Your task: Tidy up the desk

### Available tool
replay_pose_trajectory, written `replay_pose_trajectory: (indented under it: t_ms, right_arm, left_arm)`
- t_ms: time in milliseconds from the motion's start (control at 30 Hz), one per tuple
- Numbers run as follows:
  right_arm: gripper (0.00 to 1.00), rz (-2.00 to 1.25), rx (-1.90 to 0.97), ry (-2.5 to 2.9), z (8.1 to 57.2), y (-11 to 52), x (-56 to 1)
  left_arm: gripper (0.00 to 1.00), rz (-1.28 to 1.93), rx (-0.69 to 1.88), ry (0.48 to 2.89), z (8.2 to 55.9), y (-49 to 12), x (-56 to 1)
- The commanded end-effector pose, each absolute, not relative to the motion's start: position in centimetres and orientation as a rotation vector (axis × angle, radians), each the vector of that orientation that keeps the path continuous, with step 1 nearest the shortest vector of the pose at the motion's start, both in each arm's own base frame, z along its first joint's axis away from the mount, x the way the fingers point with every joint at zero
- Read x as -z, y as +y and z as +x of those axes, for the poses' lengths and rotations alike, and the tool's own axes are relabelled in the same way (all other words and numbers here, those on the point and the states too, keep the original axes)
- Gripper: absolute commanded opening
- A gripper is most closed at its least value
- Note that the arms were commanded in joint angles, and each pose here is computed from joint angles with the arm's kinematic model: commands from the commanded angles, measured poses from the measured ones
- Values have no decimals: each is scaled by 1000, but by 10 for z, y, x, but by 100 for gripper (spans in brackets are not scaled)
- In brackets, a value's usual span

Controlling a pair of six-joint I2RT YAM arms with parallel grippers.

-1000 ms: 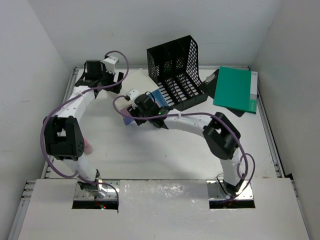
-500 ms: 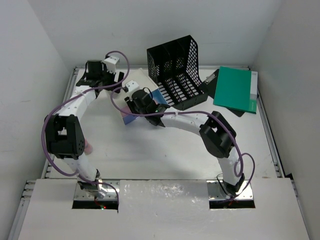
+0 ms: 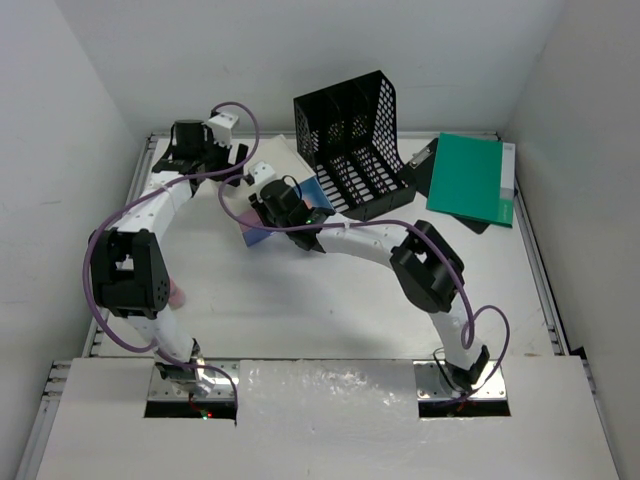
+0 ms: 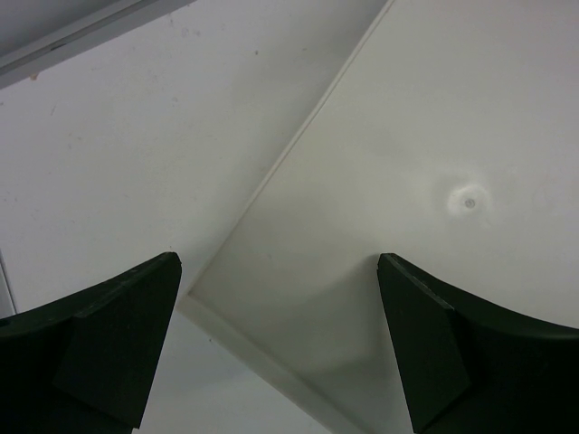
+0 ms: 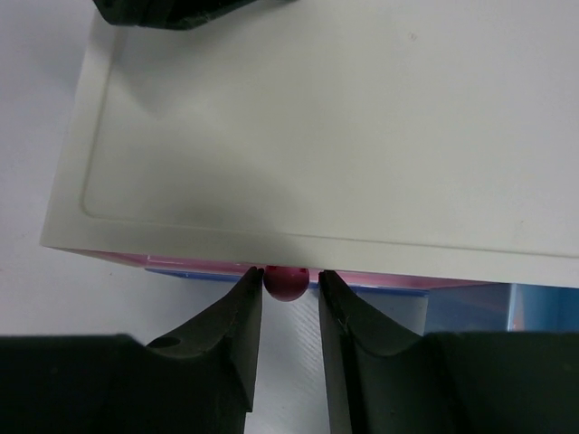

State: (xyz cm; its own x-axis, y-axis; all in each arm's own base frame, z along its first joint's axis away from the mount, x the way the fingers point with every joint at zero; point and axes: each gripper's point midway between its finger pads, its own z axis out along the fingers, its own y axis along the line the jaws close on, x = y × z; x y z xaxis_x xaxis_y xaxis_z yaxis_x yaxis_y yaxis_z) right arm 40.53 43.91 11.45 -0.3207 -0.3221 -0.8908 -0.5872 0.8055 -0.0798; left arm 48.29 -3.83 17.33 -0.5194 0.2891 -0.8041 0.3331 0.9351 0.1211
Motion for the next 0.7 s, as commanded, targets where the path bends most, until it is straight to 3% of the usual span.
replay_pose_trajectory:
  t_ms: [0, 133, 233, 267, 300, 433, 667]
  right_arm:
    - [29, -615, -345, 1861, 425, 445, -141]
    - [23, -611, -351, 1862, 428, 445, -139]
    - [13, -611, -363, 1857, 427, 445, -140]
    - [2, -620, -357, 1862, 424, 441, -135]
    - [0, -613, -362, 1851, 422, 441, -137]
    - [0, -637, -370, 1838, 402, 426, -151]
    - [0, -764, -367, 1861, 322, 397, -136]
  left_arm:
    - [89, 463, 41, 2114, 490, -41, -176]
    - [89, 464, 38, 2113, 490, -41, -176]
    - [89, 466, 38, 2109, 491, -41, -177]
    - [89, 465, 38, 2106, 492, -41, -178]
    - [89, 467, 37, 2106, 492, -41, -178]
    - [89, 462, 18, 2113, 493, -38, -176]
    - [89, 450, 6, 2112, 497, -36, -177]
